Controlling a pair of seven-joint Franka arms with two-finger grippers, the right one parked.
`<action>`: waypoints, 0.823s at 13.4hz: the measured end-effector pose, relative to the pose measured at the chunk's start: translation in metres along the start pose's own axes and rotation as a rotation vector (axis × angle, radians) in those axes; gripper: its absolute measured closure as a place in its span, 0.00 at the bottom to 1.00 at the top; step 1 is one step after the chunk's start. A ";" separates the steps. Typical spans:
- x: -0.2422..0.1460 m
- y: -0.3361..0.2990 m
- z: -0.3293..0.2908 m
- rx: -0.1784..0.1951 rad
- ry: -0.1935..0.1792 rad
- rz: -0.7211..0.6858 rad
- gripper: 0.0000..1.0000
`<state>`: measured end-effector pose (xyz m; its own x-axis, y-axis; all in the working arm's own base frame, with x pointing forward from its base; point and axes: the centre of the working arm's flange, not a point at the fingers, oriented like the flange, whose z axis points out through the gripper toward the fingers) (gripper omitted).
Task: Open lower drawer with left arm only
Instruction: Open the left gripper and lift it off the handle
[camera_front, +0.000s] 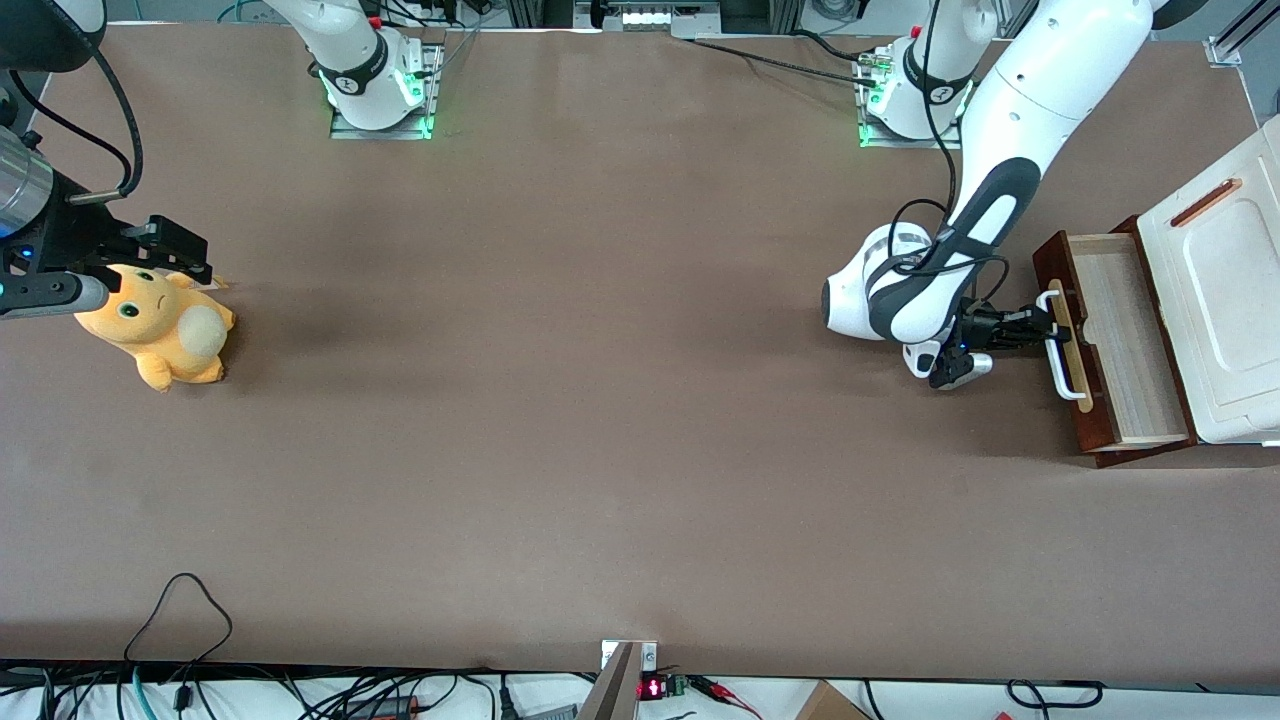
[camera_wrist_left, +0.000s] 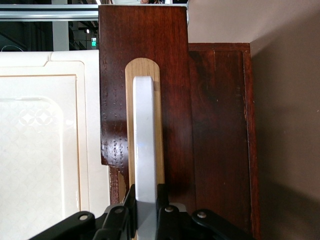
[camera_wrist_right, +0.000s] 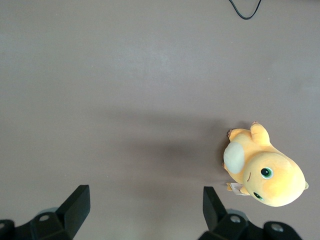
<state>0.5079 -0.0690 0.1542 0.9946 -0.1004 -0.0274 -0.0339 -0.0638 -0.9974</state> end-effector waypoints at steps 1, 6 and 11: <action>0.000 0.000 -0.001 0.000 0.001 0.000 0.82; 0.007 0.000 -0.026 -0.036 0.062 0.007 0.56; 0.024 -0.015 -0.040 -0.137 0.009 -0.014 0.08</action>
<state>0.5284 -0.1098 0.1715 0.9942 -0.1071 -0.0121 -0.0336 -0.2006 -0.9791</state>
